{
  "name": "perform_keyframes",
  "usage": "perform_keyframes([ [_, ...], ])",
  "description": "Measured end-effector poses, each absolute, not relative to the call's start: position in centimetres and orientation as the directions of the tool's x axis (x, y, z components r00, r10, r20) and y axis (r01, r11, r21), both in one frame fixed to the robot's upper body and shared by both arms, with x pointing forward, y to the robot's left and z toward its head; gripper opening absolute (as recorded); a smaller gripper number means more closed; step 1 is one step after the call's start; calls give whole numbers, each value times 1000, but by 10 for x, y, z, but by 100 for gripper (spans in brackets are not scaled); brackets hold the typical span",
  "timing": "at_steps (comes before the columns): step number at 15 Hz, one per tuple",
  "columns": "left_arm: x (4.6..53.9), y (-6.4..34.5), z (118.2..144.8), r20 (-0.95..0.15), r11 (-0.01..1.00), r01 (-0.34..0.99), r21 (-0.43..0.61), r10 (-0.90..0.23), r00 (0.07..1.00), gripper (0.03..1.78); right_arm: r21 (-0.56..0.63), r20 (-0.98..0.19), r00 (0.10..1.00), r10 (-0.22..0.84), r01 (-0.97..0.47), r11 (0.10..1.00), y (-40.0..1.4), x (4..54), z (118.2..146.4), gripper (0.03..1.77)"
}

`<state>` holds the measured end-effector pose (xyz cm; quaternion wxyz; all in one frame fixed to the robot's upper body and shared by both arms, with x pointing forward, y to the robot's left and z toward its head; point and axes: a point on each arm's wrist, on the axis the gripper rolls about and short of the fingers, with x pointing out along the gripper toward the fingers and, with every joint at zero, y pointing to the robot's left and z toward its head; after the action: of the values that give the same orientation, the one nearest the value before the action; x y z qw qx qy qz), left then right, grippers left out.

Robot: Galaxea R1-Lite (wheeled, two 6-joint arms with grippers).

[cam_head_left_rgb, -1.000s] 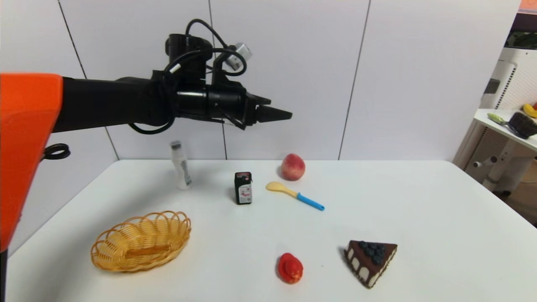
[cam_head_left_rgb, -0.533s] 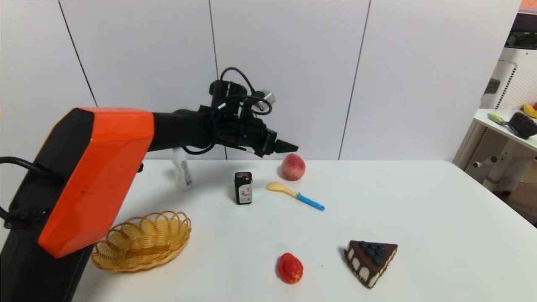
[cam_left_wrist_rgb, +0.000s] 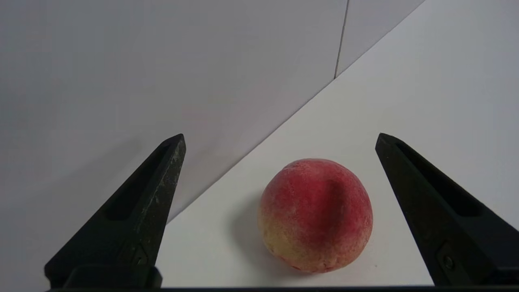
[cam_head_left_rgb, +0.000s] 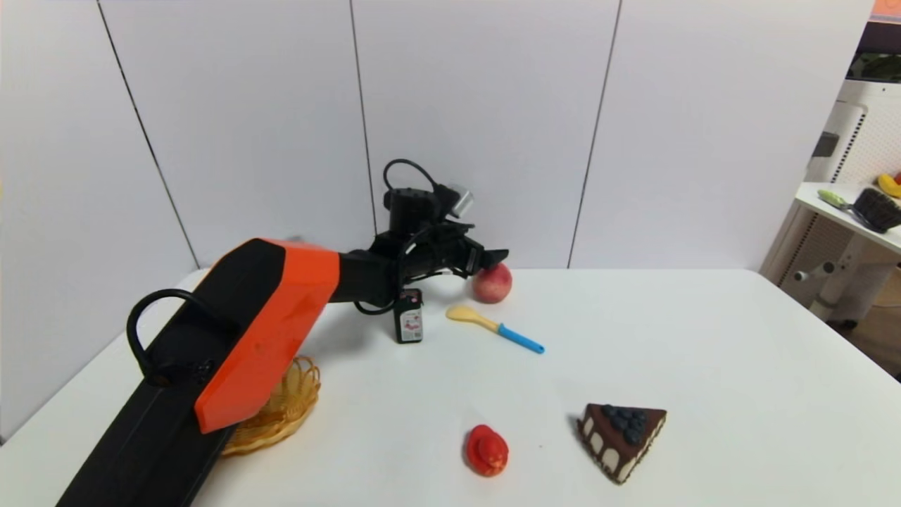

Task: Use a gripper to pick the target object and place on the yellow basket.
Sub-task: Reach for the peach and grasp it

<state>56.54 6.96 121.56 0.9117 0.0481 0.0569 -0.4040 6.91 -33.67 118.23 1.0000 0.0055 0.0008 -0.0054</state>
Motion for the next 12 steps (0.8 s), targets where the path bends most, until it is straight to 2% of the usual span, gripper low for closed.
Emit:
perform_keyframes([
  [4,563,60,1204,-162,657,754,26,-741,651,169,11,-1,1000,-10,10,1000,-337,69,1182,170],
  [12,560,54,1197,-174,655,753,-55,-749,639,169,11,-2,1000,-11,11,1000,-337,69,1182,170],
])
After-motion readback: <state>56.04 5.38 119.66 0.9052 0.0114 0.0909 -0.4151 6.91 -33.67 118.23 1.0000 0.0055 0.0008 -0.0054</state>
